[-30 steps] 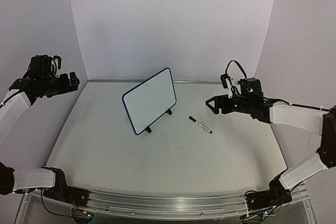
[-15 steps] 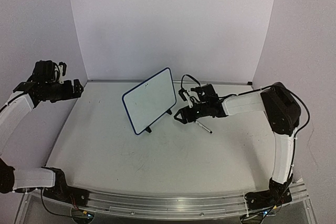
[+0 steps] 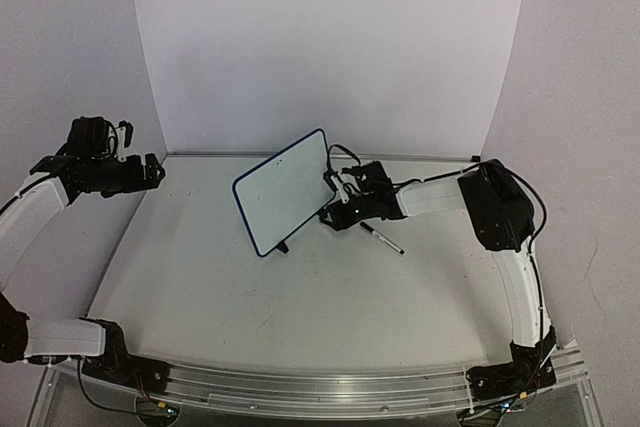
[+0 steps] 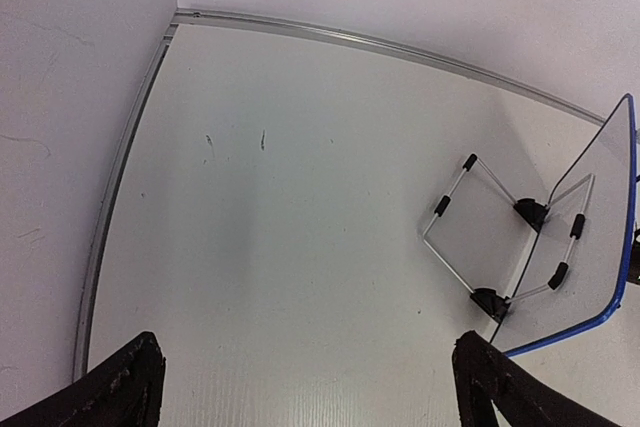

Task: Write a sentence on the whiteboard
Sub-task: Pick up the whiteboard stand from the center of the board.

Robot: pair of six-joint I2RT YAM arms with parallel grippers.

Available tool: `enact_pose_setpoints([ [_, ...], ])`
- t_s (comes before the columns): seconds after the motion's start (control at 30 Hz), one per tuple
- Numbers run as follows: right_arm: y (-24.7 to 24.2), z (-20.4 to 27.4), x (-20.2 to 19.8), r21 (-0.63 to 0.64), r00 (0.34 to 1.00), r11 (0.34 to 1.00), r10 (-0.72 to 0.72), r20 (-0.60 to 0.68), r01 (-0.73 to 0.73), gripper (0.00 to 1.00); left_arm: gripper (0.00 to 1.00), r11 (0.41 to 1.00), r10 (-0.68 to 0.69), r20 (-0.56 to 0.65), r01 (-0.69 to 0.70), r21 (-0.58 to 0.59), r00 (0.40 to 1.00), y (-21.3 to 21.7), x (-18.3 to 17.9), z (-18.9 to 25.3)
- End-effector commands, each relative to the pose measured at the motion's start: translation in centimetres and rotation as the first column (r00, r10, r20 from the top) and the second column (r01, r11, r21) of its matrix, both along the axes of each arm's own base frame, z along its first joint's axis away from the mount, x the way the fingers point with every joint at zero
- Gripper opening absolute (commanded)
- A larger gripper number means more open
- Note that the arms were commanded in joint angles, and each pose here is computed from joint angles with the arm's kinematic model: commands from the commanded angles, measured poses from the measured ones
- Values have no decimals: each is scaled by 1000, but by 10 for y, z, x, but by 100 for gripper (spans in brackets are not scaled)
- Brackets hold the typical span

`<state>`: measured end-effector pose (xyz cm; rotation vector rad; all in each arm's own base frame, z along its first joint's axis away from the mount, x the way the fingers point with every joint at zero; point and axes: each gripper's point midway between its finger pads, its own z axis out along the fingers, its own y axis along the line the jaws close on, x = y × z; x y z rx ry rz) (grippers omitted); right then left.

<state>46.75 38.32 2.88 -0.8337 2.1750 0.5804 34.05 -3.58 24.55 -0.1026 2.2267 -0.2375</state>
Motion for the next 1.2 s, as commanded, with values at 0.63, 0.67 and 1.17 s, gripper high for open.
enact_pose_setpoints([
  [0.63, 22, -6, 15, -58, 1000, 998, 6, -7, -6, 28, 100, 999, -26, 38, 27, -26, 999, -5, 1, 11],
  [0.67, 21, -7, 16, -59, 1000, 998, 6, -6, -6, 26, 100, 999, -26, 38, 27, -27, 999, -5, 1, 11],
  [1.17, 25, -9, 13, -82, 1000, 996, 19, -3, -19, 13, 99, 999, -31, 30, 32, -38, 999, -7, 2, 9],
])
